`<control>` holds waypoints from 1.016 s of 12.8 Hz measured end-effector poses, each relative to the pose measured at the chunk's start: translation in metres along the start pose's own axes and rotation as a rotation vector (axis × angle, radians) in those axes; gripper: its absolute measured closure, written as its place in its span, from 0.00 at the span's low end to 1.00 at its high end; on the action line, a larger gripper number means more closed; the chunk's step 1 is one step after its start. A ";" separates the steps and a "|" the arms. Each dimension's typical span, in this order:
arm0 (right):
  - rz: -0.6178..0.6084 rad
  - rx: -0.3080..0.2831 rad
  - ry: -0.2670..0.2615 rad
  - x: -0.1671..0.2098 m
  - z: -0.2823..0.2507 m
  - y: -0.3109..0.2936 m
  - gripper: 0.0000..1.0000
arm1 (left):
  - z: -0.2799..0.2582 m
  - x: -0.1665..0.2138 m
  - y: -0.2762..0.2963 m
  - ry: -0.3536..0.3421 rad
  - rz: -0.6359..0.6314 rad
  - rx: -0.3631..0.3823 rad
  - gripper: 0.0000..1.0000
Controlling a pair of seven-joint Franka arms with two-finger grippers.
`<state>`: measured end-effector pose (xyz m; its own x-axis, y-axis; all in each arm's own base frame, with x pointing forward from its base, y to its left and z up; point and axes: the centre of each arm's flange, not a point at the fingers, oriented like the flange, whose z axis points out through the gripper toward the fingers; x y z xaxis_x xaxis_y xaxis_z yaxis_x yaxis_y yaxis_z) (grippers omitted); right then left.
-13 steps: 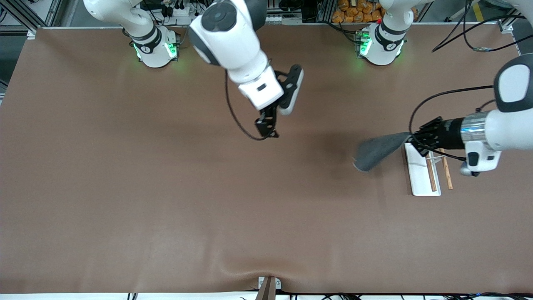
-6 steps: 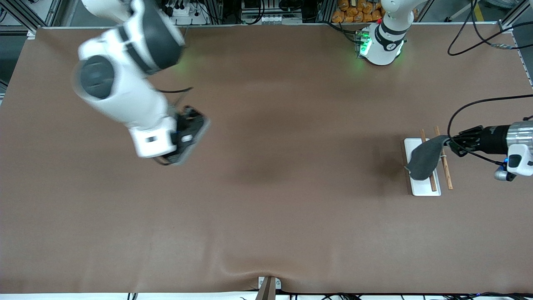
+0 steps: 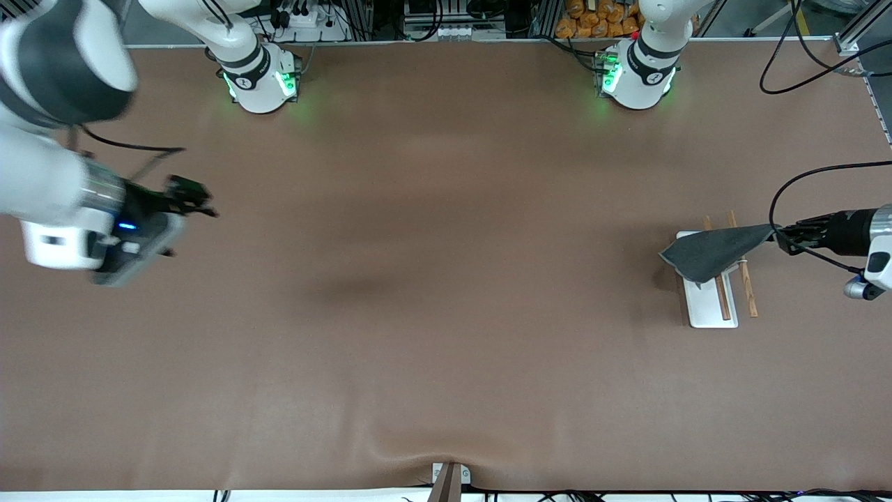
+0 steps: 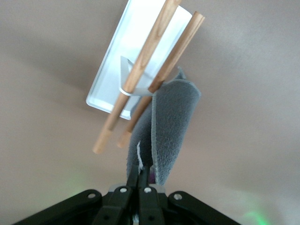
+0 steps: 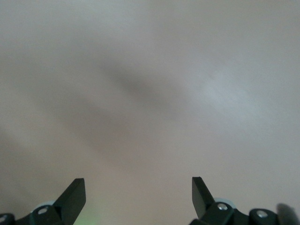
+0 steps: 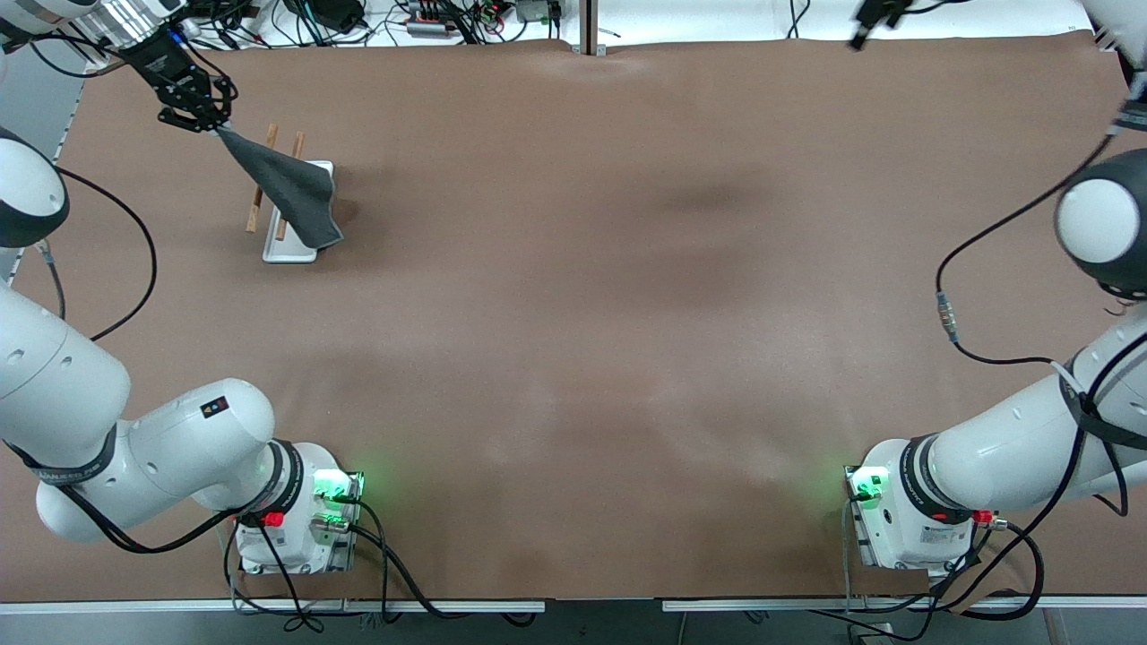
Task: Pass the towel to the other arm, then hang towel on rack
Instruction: 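Drape the towel over the wooden rails and open the left gripper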
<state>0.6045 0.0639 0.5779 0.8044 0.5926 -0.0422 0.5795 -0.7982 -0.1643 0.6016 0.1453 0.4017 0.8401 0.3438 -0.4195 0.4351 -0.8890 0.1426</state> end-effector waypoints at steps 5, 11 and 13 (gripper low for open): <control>0.407 -0.022 -0.018 -0.091 -0.059 0.004 0.00 | -0.010 0.008 -0.032 0.045 0.129 0.053 0.98; 0.721 -0.091 0.003 -0.112 -0.074 0.019 0.00 | 0.008 0.040 -0.094 0.080 0.307 0.031 0.93; 0.728 -0.097 0.024 -0.119 -0.081 0.020 0.00 | 0.014 0.047 -0.100 0.084 0.321 0.045 0.89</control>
<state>0.5312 -0.0311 0.6596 0.9919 -0.0934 -0.0855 -0.0950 -0.9954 -0.0150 0.5931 0.2457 0.3551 0.9567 0.0662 -0.2836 0.1307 -0.9679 0.2149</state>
